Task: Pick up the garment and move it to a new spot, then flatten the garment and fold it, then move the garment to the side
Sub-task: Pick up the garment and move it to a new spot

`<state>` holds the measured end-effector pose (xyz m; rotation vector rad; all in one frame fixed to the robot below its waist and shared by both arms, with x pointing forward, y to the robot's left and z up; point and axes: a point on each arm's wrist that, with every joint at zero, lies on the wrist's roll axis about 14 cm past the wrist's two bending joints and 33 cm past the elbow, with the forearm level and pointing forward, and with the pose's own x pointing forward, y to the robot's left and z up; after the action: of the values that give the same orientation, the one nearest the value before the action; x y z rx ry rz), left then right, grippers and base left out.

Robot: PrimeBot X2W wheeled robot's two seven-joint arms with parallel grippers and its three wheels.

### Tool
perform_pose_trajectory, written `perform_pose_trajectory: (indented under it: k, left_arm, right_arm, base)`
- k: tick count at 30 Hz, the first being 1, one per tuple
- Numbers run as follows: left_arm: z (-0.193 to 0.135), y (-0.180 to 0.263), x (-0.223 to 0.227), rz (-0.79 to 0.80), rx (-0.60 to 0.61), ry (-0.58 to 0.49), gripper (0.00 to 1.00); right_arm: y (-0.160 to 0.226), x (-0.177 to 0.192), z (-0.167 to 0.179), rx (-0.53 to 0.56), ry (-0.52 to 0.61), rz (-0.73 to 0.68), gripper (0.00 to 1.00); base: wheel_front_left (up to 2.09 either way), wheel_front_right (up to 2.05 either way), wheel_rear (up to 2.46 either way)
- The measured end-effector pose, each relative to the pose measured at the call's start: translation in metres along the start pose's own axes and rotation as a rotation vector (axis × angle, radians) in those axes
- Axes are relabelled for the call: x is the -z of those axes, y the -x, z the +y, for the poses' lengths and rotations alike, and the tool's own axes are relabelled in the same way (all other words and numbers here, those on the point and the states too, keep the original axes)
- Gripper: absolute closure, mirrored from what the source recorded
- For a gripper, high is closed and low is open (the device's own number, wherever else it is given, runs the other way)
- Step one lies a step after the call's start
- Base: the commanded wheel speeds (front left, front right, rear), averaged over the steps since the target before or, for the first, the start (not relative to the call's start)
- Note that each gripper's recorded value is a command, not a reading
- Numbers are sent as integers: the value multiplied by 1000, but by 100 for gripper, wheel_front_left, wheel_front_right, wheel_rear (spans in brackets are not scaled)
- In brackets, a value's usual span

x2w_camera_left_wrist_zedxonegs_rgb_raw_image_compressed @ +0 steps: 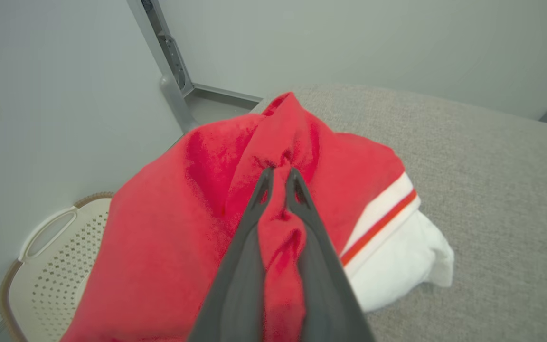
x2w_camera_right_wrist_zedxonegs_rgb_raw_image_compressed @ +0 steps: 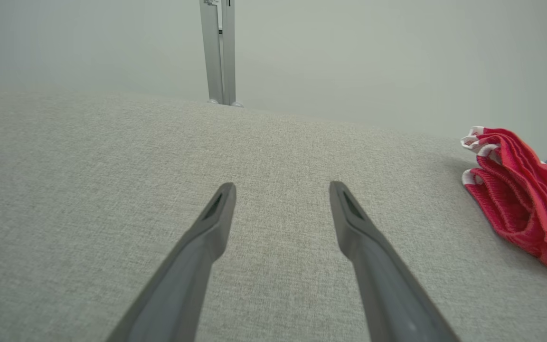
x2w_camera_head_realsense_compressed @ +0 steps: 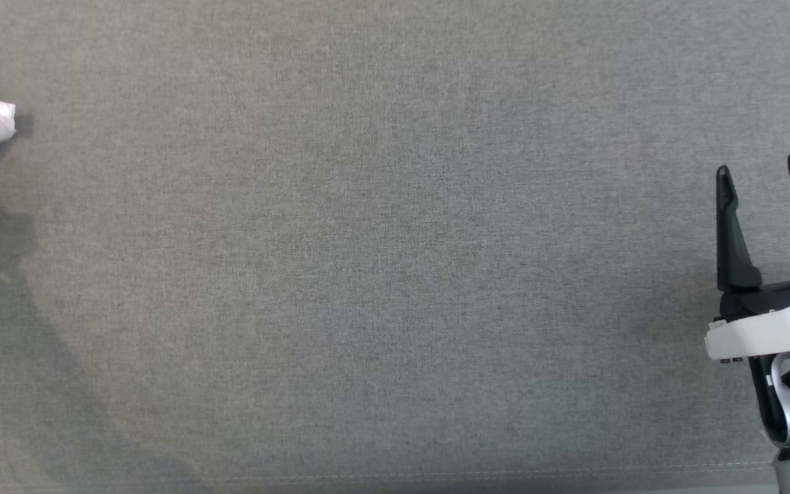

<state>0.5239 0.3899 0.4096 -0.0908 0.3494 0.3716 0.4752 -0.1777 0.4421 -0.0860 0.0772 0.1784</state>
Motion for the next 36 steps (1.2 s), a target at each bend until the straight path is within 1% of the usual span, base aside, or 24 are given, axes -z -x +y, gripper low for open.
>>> perform_pose_trajectory:
  k: [5, 8, 11, 14, 15, 18, 23, 27, 30, 32, 34, 36]
  left_arm:
    - [-21, 3, -74, -207, 71, -32, 100]
    - [-43, 10, -118, -323, 133, -48, 100]
    - [-74, 20, -161, -437, 210, -70, 100]
    - [-116, 31, -193, -525, 311, -87, 100]
    - [-145, 41, -208, -566, 381, -101, 100]
    - [-193, 62, -228, -625, 498, -95, 100]
    - [-281, 110, -246, -696, 717, -104, 100]
    - [-342, 155, -247, -722, 888, -97, 100]
    - [-382, 187, -234, -710, 1010, -83, 100]
    - [-401, 201, -221, -683, 1072, -66, 100]
    - [-418, 212, -202, -630, 1129, -26, 100]
    - [-430, 216, -174, -561, 1164, -14, 100]
  right_arm:
    - [10, -9, 1, 21, -35, -31, 0]
    - [17, -13, 1, 37, -55, -43, 0]
    - [26, -14, 1, 55, -82, -48, 0]
    - [37, -13, -3, 82, -103, -49, 0]
    - [44, -13, -6, 102, -114, -51, 0]
    - [56, -14, -11, 131, -125, -51, 0]
    - [78, -17, -26, 199, -141, -58, 0]
    - [94, -20, -37, 246, -149, -63, 0]
    - [105, -25, -46, 284, -156, -80, 0]
    - [110, -27, -50, 301, -160, -88, 0]
    - [114, -29, -54, 317, -160, -93, 0]
    - [117, -29, -57, 329, -160, -93, 0]
  base:
    - [0, 0, 0]
    - [0, 0, 0]
    - [0, 0, 0]
    - [0, 0, 0]
    - [0, 0, 0]
    - [0, 0, 0]
    - [0, 0, 0]
    - [0, 0, 0]
    - [0, 0, 0]
    - [0, 0, 0]
    - [0, 0, 0]
    - [0, 0, 0]
